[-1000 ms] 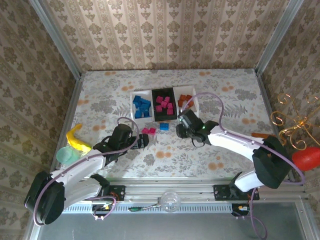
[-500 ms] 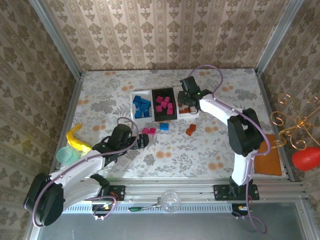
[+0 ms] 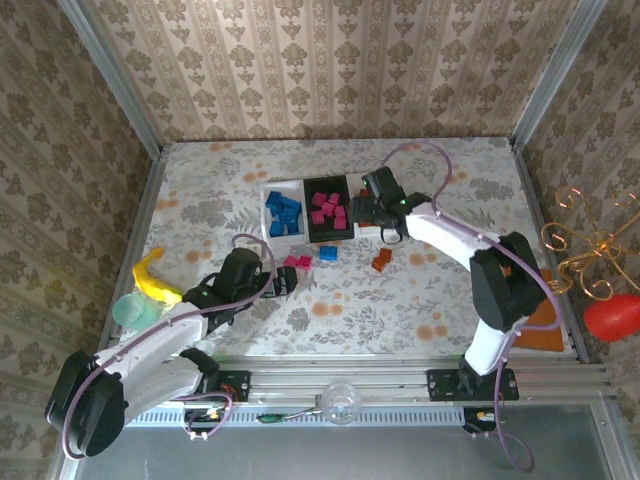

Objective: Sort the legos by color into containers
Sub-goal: Place the lego in the container, then pick up the lego from the center of the table.

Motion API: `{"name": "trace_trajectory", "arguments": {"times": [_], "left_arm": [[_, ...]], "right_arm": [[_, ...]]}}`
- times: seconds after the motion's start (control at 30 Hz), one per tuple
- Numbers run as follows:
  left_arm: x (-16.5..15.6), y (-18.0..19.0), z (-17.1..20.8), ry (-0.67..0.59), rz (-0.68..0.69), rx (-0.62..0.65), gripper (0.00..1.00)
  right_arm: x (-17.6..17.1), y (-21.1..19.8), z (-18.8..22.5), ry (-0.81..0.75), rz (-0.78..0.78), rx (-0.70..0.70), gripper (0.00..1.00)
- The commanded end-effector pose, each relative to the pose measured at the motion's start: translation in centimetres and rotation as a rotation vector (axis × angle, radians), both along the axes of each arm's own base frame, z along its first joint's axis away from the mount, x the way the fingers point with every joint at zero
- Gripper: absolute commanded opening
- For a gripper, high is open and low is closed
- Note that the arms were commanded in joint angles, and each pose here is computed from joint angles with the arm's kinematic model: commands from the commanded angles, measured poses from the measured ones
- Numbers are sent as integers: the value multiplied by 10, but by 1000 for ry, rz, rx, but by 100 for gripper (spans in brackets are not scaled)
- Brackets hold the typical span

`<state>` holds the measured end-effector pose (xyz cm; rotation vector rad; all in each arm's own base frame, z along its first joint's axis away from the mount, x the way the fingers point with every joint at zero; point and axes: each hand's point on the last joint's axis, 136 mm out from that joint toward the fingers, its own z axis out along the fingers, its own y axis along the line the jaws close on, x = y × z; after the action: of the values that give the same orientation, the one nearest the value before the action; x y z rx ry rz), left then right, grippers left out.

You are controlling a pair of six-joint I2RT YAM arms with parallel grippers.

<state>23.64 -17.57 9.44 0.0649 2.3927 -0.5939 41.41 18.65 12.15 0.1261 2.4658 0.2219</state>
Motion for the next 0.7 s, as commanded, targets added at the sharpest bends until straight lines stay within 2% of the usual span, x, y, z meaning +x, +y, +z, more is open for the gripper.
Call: {"name": "trace_trajectory", "arguments": {"times": [0.0,0.17,0.47,0.67], "left_arm": [[2,-2,2,0,0,-14,100],[1,-1,-3,7,2,-15,100],[-1,1,-3,9,8,-18,100],[-1,5,-3,4,19,-19,100]], "right_arm": [[-29,-8,-13,25,-74,24,83],[-62,-16,-51,105,-113,43,83],[-71,-10,-82,170,-95,37,74],[-91,-9,-97,218,-80,4,68]]}}
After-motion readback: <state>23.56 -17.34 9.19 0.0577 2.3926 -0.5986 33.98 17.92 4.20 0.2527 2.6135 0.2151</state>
